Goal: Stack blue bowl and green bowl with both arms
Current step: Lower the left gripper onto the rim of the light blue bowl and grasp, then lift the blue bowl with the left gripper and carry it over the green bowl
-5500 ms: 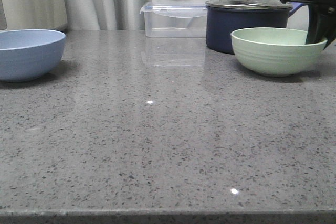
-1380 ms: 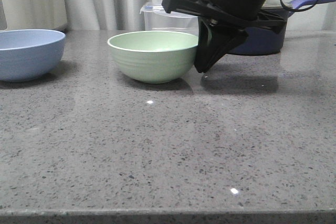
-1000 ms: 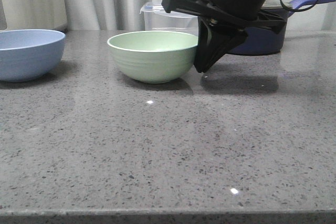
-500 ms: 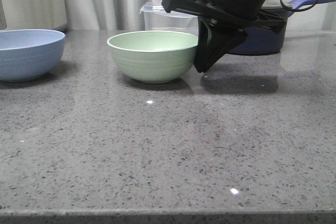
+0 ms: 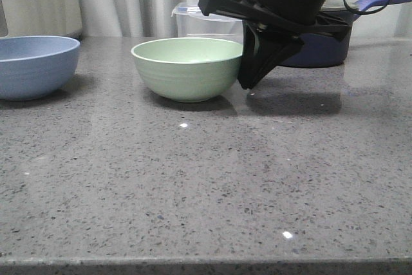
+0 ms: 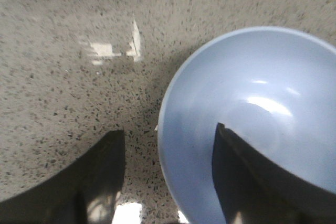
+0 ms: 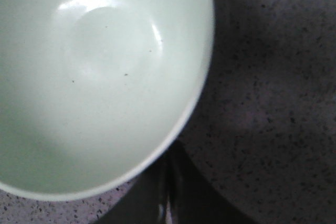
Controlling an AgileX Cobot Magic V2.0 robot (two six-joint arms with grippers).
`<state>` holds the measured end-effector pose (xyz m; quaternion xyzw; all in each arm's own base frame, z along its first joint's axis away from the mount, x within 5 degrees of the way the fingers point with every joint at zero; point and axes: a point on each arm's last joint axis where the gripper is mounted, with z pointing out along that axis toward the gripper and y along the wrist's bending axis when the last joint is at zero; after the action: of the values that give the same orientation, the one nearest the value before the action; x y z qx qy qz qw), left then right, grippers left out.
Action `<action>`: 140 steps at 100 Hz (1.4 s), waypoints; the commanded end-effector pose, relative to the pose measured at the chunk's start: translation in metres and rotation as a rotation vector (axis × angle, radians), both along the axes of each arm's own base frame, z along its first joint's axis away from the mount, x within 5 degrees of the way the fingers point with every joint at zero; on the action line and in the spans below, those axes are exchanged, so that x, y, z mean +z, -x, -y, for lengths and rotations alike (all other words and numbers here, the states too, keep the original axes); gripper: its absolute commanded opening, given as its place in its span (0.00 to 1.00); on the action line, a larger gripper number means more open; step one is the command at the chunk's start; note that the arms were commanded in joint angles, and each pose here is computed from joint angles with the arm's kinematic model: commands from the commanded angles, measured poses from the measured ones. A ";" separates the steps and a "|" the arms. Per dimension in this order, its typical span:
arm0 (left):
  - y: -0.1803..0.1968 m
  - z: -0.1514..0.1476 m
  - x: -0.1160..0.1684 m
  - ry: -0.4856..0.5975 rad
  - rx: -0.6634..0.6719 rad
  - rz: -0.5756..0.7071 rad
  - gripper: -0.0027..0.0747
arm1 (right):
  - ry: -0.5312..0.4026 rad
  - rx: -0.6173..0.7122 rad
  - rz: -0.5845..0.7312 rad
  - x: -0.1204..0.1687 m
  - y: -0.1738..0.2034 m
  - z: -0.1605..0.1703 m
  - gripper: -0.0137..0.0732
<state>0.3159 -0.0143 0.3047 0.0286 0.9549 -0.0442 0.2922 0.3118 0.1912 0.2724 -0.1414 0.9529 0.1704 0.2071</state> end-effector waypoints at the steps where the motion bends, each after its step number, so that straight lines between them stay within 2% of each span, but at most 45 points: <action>1: -0.006 0.001 0.015 0.021 0.012 0.074 0.51 | -0.054 -0.002 0.089 0.024 0.001 0.001 0.10; 24: -0.016 0.001 -0.001 0.026 0.015 0.032 0.51 | -0.054 -0.002 0.089 0.024 0.001 0.001 0.10; 44: -0.016 0.001 -0.002 0.028 0.016 0.029 0.48 | -0.054 -0.002 0.089 0.024 0.001 0.001 0.10; 77: -0.016 0.002 -0.001 0.037 0.018 0.029 0.01 | -0.054 -0.002 0.089 0.024 0.001 0.001 0.10; 106: -0.018 0.004 0.007 0.067 0.020 0.040 0.01 | -0.054 -0.002 0.089 0.024 0.001 0.001 0.10; 118: -0.020 0.013 0.029 0.138 0.004 0.055 0.01 | -0.054 -0.002 0.089 0.024 0.001 0.001 0.10; 140: -0.024 0.052 0.072 0.151 -0.132 0.111 0.01 | -0.054 -0.002 0.089 0.024 0.001 0.001 0.10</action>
<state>0.3430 -0.0484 0.3400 0.0540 0.9490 -0.1060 0.2918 0.3118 0.1912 0.2724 -0.1414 0.9529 0.1704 0.2071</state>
